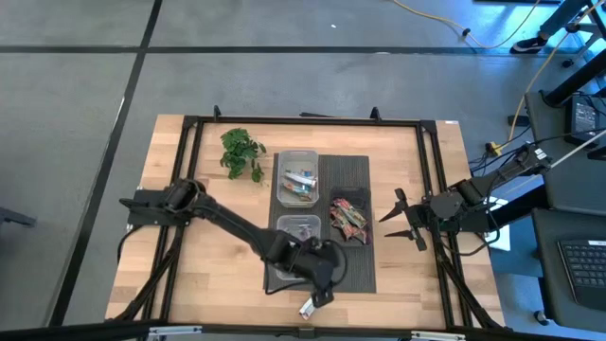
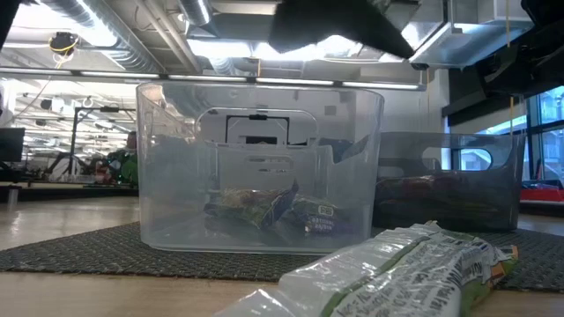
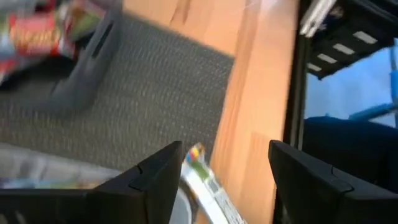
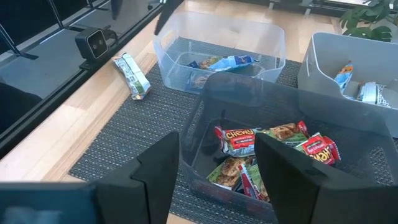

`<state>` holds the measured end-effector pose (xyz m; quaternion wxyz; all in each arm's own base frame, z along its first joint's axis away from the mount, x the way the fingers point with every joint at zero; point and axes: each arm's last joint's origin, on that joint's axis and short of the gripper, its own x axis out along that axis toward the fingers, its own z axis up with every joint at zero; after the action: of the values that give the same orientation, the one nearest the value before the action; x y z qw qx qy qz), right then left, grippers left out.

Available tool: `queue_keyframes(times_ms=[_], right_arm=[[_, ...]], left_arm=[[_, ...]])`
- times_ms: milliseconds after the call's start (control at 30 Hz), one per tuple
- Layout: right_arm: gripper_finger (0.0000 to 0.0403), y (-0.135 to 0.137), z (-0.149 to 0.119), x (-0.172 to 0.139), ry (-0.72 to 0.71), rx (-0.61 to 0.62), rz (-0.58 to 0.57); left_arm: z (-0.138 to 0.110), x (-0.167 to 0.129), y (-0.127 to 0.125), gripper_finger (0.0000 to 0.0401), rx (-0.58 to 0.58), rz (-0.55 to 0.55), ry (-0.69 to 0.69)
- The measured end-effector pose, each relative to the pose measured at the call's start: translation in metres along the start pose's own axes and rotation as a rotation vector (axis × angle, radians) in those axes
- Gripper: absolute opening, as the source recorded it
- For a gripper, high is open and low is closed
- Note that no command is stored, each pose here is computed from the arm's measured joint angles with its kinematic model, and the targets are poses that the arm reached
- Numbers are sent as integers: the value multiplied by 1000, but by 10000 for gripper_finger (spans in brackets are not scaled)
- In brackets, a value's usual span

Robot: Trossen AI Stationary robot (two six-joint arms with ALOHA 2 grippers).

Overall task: Pick and place Granola Bars by type
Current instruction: Put the yellow granola bar into the gray bin

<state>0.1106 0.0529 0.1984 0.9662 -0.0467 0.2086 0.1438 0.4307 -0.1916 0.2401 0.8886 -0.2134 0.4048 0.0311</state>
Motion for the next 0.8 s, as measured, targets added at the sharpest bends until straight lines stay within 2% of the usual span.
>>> queue_keyframes(times_ms=[267, 467, 600, 800], right_arm=[[213, 0, 0, 0, 0, 0, 0], [213, 0, -1, 0, 9, -2, -1], [213, 0, -1, 0, 10, -3, -1], [213, 0, -1, 0, 13, -5, -1]], left_arm=[[-15, -4, -16, 230, -151, -11, 13], [-18, -5, -21, 232, -248, -51, 32], [-21, -6, -24, 230, -249, -65, 51], [-30, -8, -31, 230, -190, -62, 52]])
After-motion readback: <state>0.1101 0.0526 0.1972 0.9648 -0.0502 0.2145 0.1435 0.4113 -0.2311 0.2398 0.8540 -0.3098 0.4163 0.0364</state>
